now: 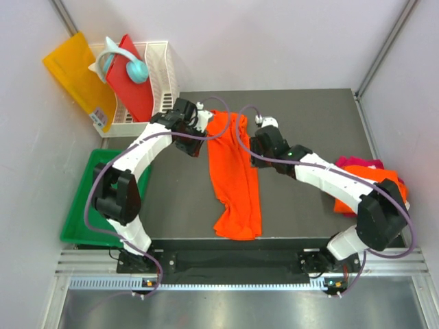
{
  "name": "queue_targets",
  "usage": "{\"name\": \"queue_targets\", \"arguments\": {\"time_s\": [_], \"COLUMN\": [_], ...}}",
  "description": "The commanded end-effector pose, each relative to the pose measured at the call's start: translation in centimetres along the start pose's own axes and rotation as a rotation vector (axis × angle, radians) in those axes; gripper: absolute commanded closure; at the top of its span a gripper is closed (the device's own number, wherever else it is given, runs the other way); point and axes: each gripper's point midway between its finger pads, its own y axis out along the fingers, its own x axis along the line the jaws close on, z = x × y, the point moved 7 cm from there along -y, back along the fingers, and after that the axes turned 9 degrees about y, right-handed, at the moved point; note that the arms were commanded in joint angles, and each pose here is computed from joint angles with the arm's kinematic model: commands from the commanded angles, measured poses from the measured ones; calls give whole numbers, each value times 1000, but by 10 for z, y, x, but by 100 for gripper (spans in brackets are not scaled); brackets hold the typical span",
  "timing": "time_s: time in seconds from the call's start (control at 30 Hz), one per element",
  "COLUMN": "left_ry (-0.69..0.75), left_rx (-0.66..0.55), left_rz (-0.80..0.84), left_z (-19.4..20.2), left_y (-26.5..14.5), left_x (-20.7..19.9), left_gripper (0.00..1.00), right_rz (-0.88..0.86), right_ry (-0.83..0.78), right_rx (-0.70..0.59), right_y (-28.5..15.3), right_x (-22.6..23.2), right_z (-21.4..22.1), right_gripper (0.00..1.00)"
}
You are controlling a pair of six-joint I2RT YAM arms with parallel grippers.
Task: Fold and stack the t-shirts
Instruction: Rotate the tshirt 90 degrees
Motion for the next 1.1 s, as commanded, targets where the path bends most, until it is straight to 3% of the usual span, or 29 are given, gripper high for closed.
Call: {"name": "queue_targets", "arguments": {"time_s": [0.0,0.33,0.53,0.57,0.63,0.7,0.77,1.0,1.07], "left_ry": [-27,-127,-132,-116,-82,-75,-73,-91,-102], "left_rx": [-122,-217,-165,-177,-193,-179,-174,-112,-105], "left_rz": [-139,-350,-215,-179,-155,-145,-152,-31,-6], "left_z": [-9,19,4,-1,-18,-23,-26,-23,-27], "left_y": [-26,-28,-19,-18,-17,-17,-10,43,58], "left_x": [21,36,41,41,46,48,52,48,51], "left_gripper": [61,59,60,59,41,35,34,45,45], "right_rz": [37,97,66,49,105,124,113,78,95], "right_ry": [46,42,81,88,61,34,8,-31,-63], "right_rx": [-127,-134,-152,-184,-201,-182,-194,-39,-21], "right_y": [-29,-36,-37,-40,-36,-46,-55,-60,-61], "right_x": [-3,6,17,24,24,30,35,39,43], "right_z": [-12,-23,-23,-34,-45,-48,-38,75,90], "right_gripper": [57,58,58,58,58,61,62,65,67]}}
